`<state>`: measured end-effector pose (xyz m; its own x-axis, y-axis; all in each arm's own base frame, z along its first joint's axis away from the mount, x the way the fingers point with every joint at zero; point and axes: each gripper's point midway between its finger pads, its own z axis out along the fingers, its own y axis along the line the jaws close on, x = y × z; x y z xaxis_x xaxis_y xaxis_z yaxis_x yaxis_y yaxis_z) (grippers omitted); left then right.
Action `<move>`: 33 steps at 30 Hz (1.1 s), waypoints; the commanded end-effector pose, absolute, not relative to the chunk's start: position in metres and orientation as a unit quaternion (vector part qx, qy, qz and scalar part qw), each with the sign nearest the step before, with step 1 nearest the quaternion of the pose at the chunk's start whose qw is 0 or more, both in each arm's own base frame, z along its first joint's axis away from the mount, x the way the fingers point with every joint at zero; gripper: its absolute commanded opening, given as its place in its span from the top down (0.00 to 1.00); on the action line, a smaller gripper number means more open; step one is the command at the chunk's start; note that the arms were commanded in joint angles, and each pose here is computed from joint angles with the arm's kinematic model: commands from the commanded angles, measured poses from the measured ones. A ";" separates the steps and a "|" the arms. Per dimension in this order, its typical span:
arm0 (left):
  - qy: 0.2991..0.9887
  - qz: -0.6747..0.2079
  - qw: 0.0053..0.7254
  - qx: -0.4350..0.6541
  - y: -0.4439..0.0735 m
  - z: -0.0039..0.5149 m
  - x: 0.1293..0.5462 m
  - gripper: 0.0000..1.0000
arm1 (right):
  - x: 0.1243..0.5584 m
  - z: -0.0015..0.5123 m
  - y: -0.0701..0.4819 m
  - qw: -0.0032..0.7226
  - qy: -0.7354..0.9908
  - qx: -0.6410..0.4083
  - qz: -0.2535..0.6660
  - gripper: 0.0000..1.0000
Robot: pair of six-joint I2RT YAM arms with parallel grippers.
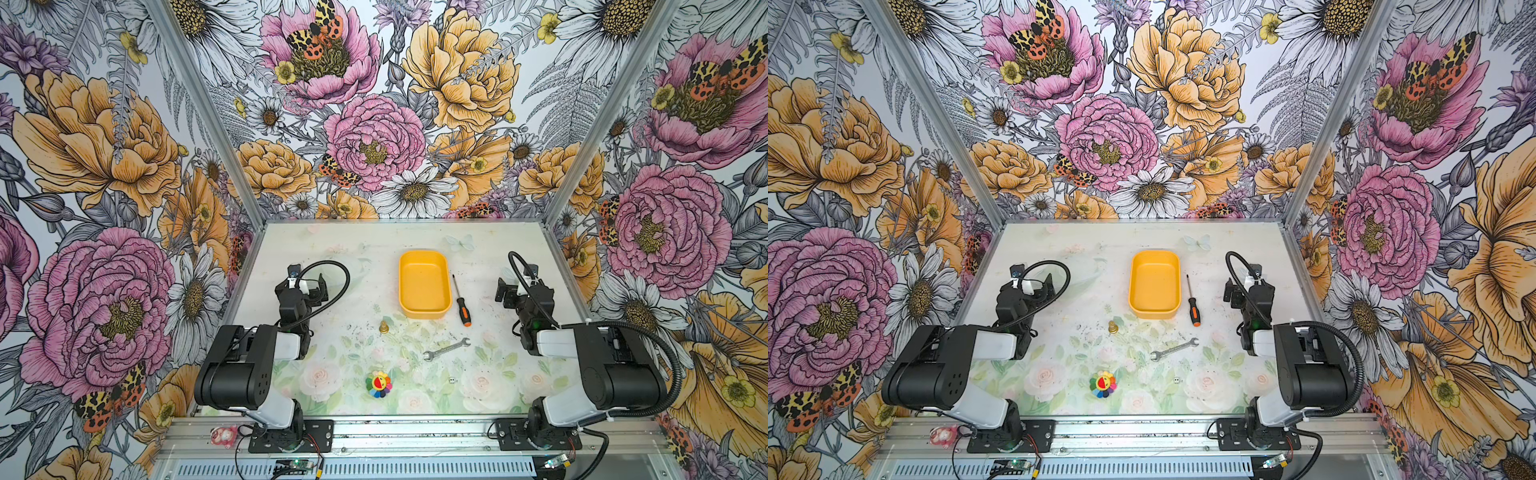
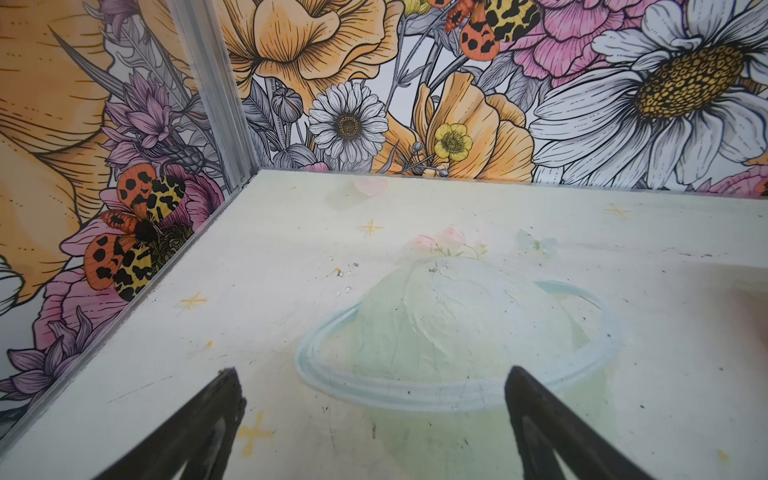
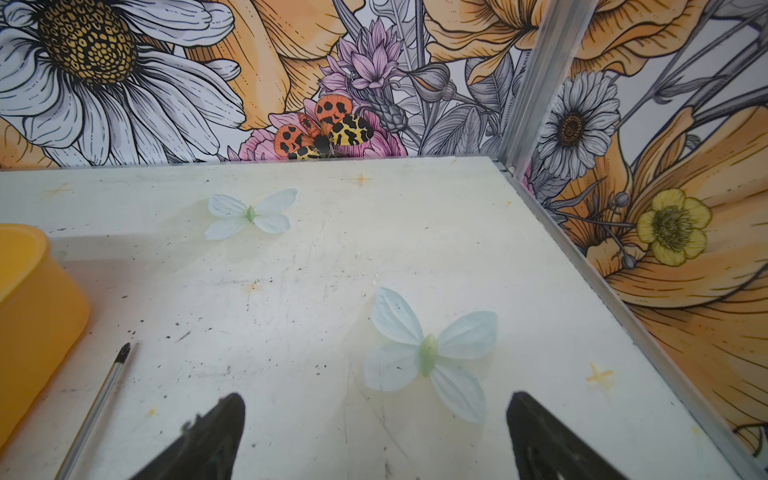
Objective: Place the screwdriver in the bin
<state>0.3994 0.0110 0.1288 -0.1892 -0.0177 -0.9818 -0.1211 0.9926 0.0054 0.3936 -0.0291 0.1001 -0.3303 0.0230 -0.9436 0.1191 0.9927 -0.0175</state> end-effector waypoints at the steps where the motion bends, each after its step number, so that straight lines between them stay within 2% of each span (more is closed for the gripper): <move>1: 0.760 0.042 0.648 -0.031 0.007 0.150 0.396 0.01 | 0.398 0.130 -0.035 0.592 0.801 0.067 -0.054 0.00; 6: 0.771 0.025 0.636 0.001 -0.015 0.183 0.391 0.01 | 0.391 0.153 -0.026 0.572 0.817 0.071 -0.032 0.02; 11: 0.787 -0.048 0.614 -0.031 -0.030 0.216 0.383 0.01 | 0.379 0.161 0.003 0.497 0.864 0.076 0.017 0.05; 21: 0.818 -0.142 0.552 -0.077 -0.053 0.194 0.362 0.01 | 0.342 0.106 0.091 0.331 0.925 0.028 0.183 0.10; 26: 0.831 -0.156 0.525 -0.091 -0.056 0.187 0.359 0.01 | 0.326 0.078 0.111 0.271 0.944 0.010 0.190 0.14; 33: 0.836 -0.216 0.496 -0.091 -0.075 0.193 0.360 0.01 | 0.324 0.065 0.121 0.243 0.952 0.001 0.187 0.19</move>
